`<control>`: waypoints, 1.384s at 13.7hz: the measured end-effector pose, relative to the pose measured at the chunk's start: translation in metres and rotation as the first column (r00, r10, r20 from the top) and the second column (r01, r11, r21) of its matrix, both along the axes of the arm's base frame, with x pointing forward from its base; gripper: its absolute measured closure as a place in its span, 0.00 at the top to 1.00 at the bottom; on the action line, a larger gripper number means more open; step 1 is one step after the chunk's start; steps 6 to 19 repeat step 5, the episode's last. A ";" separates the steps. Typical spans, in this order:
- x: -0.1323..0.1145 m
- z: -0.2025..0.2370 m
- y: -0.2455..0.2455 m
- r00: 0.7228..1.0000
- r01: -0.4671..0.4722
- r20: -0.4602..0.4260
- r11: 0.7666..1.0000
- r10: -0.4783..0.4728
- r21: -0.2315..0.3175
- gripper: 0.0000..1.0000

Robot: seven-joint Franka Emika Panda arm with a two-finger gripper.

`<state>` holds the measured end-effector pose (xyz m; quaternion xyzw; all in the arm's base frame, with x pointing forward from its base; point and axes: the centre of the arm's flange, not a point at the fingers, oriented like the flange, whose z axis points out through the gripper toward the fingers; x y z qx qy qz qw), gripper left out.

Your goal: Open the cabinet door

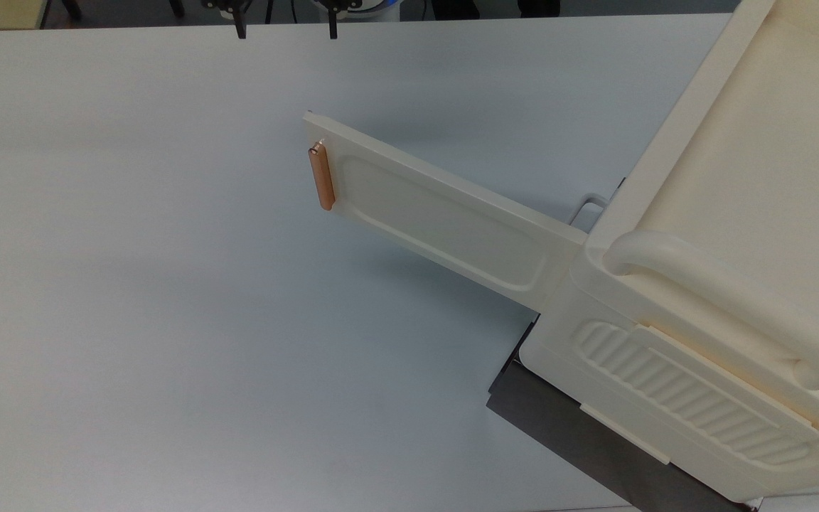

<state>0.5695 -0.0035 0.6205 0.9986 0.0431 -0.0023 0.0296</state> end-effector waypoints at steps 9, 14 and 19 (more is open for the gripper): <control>-0.005 0.004 -0.009 1.000 0.026 0.007 1.000 -0.026 -0.001 1.00; -0.005 0.004 -0.009 1.000 0.026 0.007 1.000 -0.026 -0.001 1.00; -0.005 0.004 -0.009 1.000 0.026 0.007 1.000 -0.026 -0.001 1.00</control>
